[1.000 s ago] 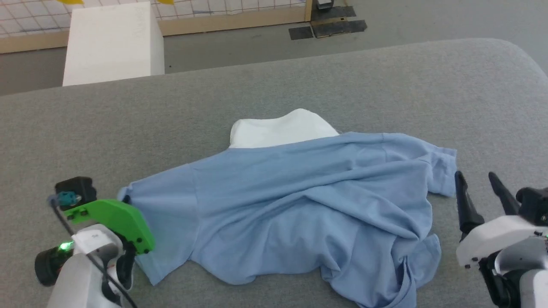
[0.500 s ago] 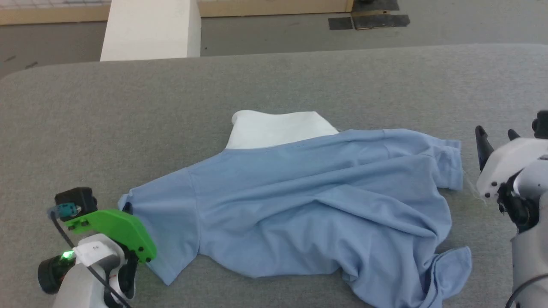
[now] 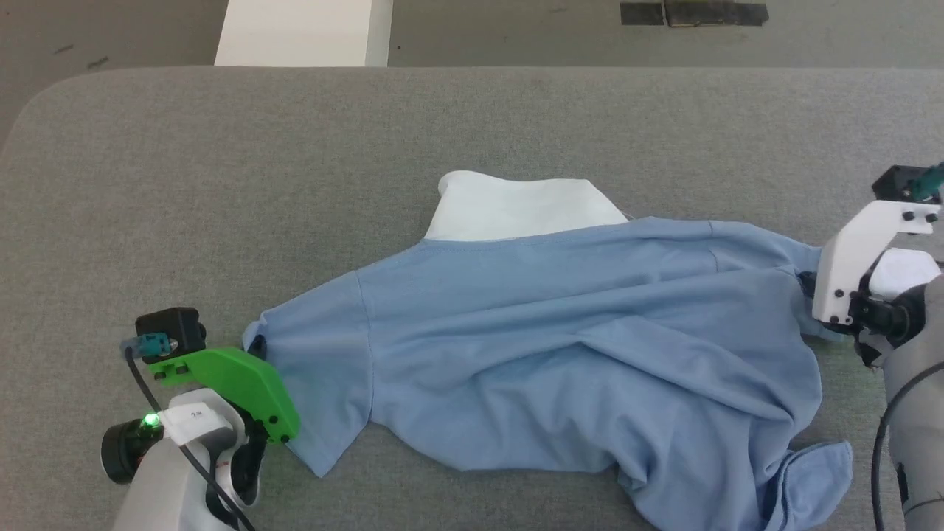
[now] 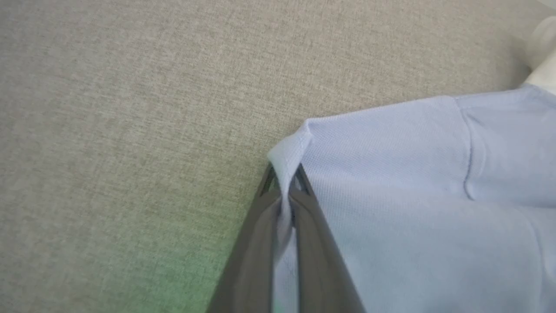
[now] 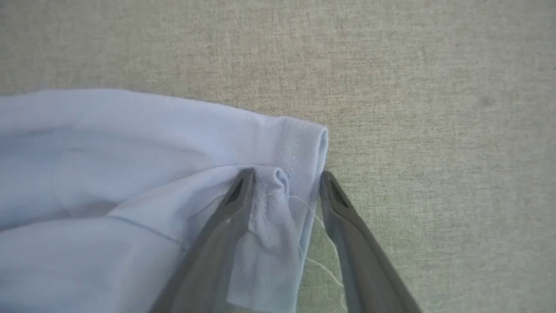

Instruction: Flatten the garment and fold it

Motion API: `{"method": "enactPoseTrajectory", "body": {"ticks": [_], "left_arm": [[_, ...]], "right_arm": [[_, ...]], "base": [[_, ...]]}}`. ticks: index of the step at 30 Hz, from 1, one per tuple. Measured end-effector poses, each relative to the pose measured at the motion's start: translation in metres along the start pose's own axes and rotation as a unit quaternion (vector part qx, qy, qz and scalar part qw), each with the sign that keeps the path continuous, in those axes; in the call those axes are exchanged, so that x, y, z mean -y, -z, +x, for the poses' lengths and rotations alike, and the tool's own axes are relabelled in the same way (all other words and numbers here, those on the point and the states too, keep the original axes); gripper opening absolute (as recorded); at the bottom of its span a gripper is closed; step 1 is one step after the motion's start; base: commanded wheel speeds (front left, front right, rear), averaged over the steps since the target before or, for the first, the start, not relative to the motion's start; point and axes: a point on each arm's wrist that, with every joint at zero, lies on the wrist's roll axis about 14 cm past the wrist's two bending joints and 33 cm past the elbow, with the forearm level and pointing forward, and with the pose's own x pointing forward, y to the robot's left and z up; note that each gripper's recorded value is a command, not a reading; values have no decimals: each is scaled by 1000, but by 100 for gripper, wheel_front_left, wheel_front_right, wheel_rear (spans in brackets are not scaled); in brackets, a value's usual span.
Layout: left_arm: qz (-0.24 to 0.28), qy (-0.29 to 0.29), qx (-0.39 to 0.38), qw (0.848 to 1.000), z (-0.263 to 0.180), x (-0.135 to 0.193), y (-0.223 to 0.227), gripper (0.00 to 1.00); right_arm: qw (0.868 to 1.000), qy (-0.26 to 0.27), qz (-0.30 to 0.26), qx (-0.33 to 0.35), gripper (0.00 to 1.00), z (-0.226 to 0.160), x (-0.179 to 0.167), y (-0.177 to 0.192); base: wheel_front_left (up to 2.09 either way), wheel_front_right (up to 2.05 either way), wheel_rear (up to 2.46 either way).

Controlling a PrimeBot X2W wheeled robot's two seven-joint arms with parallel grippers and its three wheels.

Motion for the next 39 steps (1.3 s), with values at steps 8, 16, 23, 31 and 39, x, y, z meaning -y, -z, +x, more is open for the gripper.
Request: {"method": "enactPoseTrajectory", "body": {"ticks": [8,16,23,31,39], "left_arm": [[20,43,30,998,-2,15,-20,0],[18,139,179,974,-7,59,-139,0],[19,164,296,941,-8,92,-250,0],[-31,146,445,883,-17,103,-364,0],[-94,144,578,798,-37,103,-434,0]], "right_arm": [[998,7,-34,61,0,-20,3,-25],[968,37,-92,232,0,-73,20,-113],[913,50,-120,387,0,-133,13,-217],[837,75,-152,521,0,-192,-1,-301],[731,86,-176,653,0,-252,-26,-355]], "base": [[0,0,0],[0,0,0],[0,0,0],[0,0,0],[0,0,0]]}}
